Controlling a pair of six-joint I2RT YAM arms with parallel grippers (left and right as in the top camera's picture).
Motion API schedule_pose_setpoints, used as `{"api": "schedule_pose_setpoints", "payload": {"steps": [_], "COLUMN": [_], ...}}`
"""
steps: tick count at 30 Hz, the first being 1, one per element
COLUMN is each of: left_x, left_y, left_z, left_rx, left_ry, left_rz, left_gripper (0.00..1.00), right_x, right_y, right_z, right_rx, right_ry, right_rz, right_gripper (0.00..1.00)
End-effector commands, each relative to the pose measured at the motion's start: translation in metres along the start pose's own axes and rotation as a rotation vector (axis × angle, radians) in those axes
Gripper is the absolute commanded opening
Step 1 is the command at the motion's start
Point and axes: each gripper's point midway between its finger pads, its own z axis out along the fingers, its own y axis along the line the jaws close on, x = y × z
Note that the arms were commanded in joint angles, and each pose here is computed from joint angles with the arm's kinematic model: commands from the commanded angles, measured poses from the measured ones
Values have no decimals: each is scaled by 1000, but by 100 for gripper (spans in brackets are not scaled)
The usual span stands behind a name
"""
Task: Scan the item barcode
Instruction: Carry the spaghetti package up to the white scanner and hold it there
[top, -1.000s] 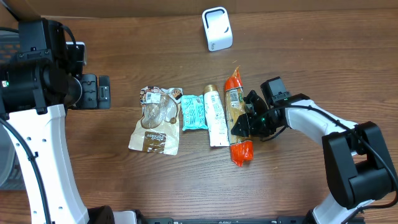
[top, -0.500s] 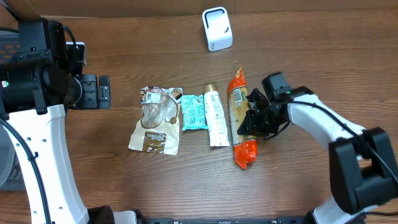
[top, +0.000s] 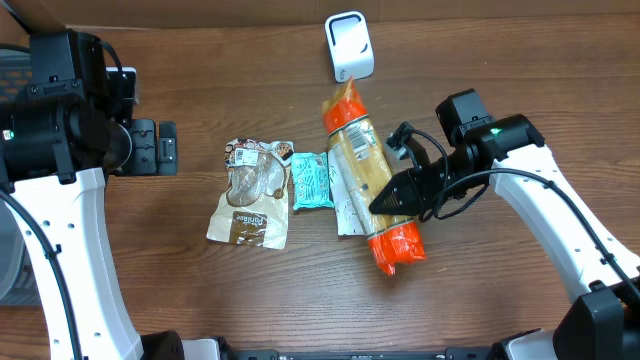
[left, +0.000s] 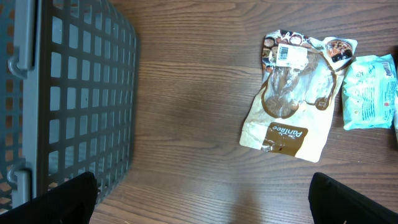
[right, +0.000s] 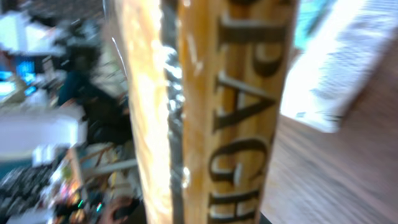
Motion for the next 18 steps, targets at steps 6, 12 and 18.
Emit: {"api": "schedule_pose_setpoints", "payload": {"steps": [6, 12, 18], "left_x": [0, 0, 0], "left_y": [0, 0, 0], "left_z": [1, 1, 1], "left_rx": [3, 3, 4], "left_ry": [3, 3, 3], "left_rz": [16, 16, 16], "left_gripper": [99, 99, 100], "right_x": [-15, -37, -102], "right_y": [65, 60, -10], "right_z": [-18, -29, -70], "right_rx": [-278, -139, 600], "right_ry": [-106, -125, -326], "right_rz": [-210, -146, -36], "right_gripper": [4, 3, 3]}}
